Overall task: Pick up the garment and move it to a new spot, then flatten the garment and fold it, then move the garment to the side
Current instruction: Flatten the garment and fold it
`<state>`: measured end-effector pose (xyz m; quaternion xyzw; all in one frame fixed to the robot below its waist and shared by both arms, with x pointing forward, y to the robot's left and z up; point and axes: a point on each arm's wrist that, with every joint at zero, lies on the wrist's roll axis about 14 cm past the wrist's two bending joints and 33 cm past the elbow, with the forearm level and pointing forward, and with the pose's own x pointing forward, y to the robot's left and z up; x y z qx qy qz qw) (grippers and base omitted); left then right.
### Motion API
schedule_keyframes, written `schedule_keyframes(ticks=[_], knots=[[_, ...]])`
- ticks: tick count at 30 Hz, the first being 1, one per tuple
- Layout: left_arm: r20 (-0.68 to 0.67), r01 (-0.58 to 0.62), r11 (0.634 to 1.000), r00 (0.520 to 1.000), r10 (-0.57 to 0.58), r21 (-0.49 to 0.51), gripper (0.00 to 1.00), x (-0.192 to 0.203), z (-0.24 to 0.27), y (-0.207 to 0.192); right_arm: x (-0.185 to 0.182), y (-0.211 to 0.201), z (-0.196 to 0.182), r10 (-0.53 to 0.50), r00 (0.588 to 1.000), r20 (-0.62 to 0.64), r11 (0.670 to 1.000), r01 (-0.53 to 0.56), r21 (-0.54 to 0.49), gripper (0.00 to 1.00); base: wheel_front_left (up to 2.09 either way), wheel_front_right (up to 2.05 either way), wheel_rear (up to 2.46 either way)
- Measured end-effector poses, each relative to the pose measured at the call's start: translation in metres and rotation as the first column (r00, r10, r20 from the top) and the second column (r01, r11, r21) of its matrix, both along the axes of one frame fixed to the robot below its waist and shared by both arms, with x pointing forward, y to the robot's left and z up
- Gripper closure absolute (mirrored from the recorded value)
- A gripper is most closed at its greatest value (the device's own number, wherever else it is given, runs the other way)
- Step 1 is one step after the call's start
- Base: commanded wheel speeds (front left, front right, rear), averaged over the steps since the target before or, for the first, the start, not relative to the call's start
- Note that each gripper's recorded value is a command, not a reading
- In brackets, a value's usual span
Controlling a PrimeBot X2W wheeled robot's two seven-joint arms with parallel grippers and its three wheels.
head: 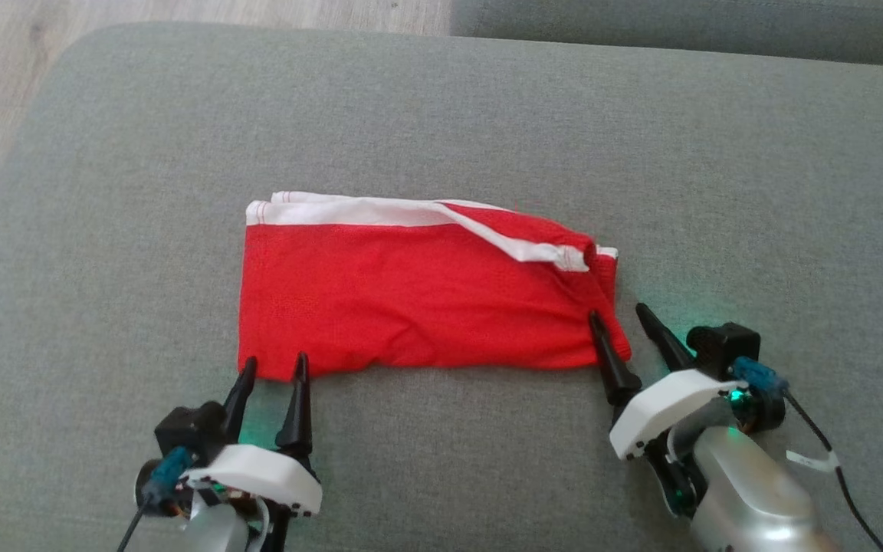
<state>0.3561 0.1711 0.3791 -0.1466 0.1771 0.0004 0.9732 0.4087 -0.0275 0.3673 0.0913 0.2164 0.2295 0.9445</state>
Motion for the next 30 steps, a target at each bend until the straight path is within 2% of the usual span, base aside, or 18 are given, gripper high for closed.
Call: schedule_keyframes(ticks=[2,3,5,11,15,17,21,24,27,29,30], knots=[[-0.003,-0.004,1.0,1.0,0.004,0.0,0.0,0.0,-0.001,0.001,0.0,0.005,0.001,0.009,1.0,-0.007,1.0,-0.008,0.015,0.25,0.0,0.0,0.0],[-0.004,-0.005,1.0,1.0,0.005,-0.001,0.0,0.0,-0.001,0.001,0.001,0.007,0.001,0.011,1.0,-0.011,1.0,-0.011,0.023,0.58,0.0,0.0,0.0],[-0.006,-0.007,1.0,1.0,0.007,-0.001,0.0,0.0,-0.002,0.002,0.001,0.013,0.001,0.024,1.0,-0.017,0.999,-0.024,0.035,1.0,0.0,0.0,0.0],[0.001,-0.013,1.0,1.0,0.013,-0.004,0.0,-0.002,0.0,0.005,0.005,0.014,0.002,0.006,0.999,-0.041,0.998,-0.004,0.059,1.0,0.0,0.0,0.0],[0.001,-0.015,1.0,1.0,0.015,-0.006,0.0,-0.007,0.0,0.004,0.01,0.001,0.005,-0.06,0.997,-0.049,0.996,0.064,0.069,1.0,0.0,0.0,0.0],[0.002,-0.012,1.0,1.0,0.012,-0.008,0.0,-0.01,0.001,0.003,0.017,-0.019,0.008,-0.125,0.991,-0.042,0.989,0.127,0.069,1.0,0.0,0.0,0.0],[0.004,0.009,1.0,1.0,-0.009,-0.016,0.0,-0.014,0.001,-0.005,0.028,-0.095,0.014,-0.275,0.961,0.001,0.961,0.275,0.008,1.0,0.0,0.0,0.0],[0.02,0.023,0.999,1.0,-0.022,-0.026,0.0,-0.012,0.006,-0.011,0.029,-0.124,0.025,-0.324,0.945,0.048,0.946,0.325,-0.011,1.0,0.0,0.0,0.0],[0.031,0.048,0.998,0.998,-0.048,-0.029,0.0,-0.013,0.009,-0.019,0.03,-0.107,0.042,-0.294,0.952,0.085,0.956,0.292,0.032,1.0,0.0,0.0,0.0],[0.029,0.059,0.998,0.998,-0.058,-0.037,0.0,-0.016,0.008,-0.024,0.03,-0.073,0.058,-0.28,0.959,0.033,0.946,0.271,0.177,1.0,0.0,0.0,0.0],[0.024,0.051,0.997,0.998,-0.05,-0.053,0.0,-0.018,0.007,-0.024,0.027,-0.052,0.064,-0.238,0.971,0.015,0.947,0.228,0.228,1.0,0.0,0.0,0.0]])
